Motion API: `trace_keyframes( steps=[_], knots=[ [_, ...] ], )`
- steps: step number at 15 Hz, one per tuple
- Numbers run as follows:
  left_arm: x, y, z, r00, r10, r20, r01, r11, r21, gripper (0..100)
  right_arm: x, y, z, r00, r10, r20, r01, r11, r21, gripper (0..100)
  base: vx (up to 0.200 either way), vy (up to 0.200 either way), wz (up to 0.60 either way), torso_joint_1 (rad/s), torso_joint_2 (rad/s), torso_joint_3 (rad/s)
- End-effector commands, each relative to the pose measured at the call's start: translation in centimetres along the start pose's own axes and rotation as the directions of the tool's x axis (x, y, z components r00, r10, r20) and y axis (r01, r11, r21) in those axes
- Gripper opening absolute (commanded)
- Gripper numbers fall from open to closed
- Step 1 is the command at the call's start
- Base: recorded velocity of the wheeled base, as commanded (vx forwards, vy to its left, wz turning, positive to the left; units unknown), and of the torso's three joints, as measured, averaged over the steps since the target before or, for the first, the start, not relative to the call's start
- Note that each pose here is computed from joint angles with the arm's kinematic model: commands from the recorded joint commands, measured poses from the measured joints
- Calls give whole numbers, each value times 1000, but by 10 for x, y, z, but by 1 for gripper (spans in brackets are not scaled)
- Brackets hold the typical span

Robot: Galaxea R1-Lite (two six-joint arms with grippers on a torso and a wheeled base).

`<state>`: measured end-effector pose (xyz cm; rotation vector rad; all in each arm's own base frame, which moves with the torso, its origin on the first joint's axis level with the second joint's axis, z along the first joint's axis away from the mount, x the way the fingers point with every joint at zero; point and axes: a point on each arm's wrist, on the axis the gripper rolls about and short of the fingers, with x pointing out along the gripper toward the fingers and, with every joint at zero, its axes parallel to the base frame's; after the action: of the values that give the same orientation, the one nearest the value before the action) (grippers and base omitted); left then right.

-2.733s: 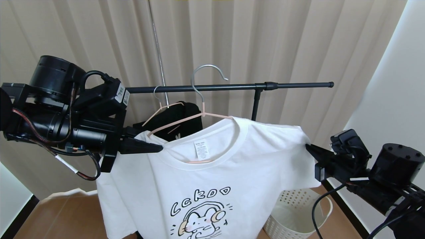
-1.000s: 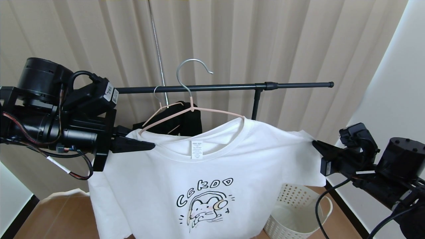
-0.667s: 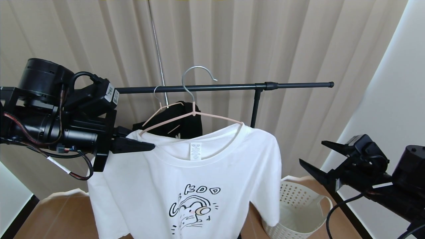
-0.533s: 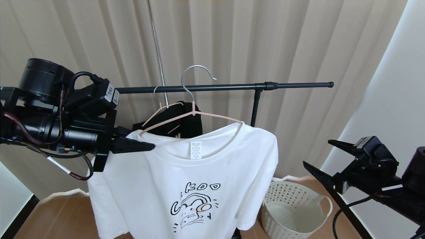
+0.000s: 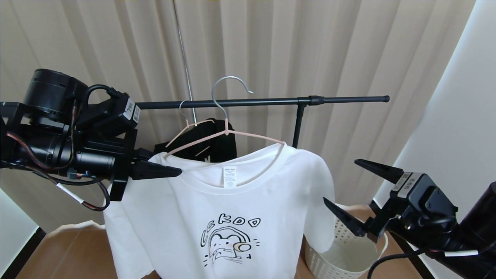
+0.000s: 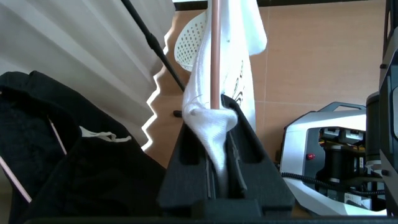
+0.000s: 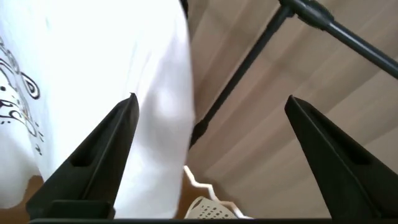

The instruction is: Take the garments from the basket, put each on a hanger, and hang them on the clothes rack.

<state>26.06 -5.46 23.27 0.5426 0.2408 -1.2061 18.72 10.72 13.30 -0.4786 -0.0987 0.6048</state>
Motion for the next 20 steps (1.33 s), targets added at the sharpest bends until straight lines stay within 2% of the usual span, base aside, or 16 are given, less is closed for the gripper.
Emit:
trace_keyframes(
  steps=[1,2,3,4,5,7,11,14,16,19,20],
  knots=[
    [3,-1,-2,1000,-14,-3,14,1000,-7,0,16,24,22,998,27,60,-20,993,-112,100,0,0,0,0,0,0],
    [5,-2,-2,1000,-21,-4,21,1000,-7,0,23,28,31,996,26,85,-11,986,-169,100,0,0,0,0,0,0],
    [6,-3,-2,1000,-23,-4,23,1000,-8,0,25,29,32,995,28,91,-11,983,-182,100,0,0,0,0,0,0],
    [11,-5,-4,999,-44,-8,44,999,-15,0,36,32,38,993,36,111,-5,964,-266,100,0,0,0,0,0,0],
    [13,-6,-6,999,-51,-13,51,998,-20,0,44,36,43,993,48,109,-12,951,-310,100,0,0,0,0,0,0],
    [16,-5,-8,998,-58,-16,58,998,-28,0,46,46,54,989,117,89,-78,932,-353,100,0,0,0,0,0,0],
    [21,-3,-11,997,-70,-21,69,997,-34,0,43,52,80,975,209,76,-165,909,-384,100,0,0,0,0,0,0],
    [24,-2,-12,997,-72,-20,71,997,-33,0,36,51,100,950,300,85,-246,888,-388,100,0,0,0,0,0,0],
    [25,-3,-12,997,-76,-19,75,997,-31,0,34,53,99,932,355,67,-306,874,-379,100,0,0,0,0,0,0],
    [28,-5,-9,996,-91,-14,91,995,-30,0,33,56,94,921,386,59,-339,865,-369,100,0,0,0,0,0,0],
    [30,-6,-7,995,-99,-12,99,995,-28,0,32,58,91,902,427,67,-377,853,-360,100,0,0,0,0,0,0]
  ],
)
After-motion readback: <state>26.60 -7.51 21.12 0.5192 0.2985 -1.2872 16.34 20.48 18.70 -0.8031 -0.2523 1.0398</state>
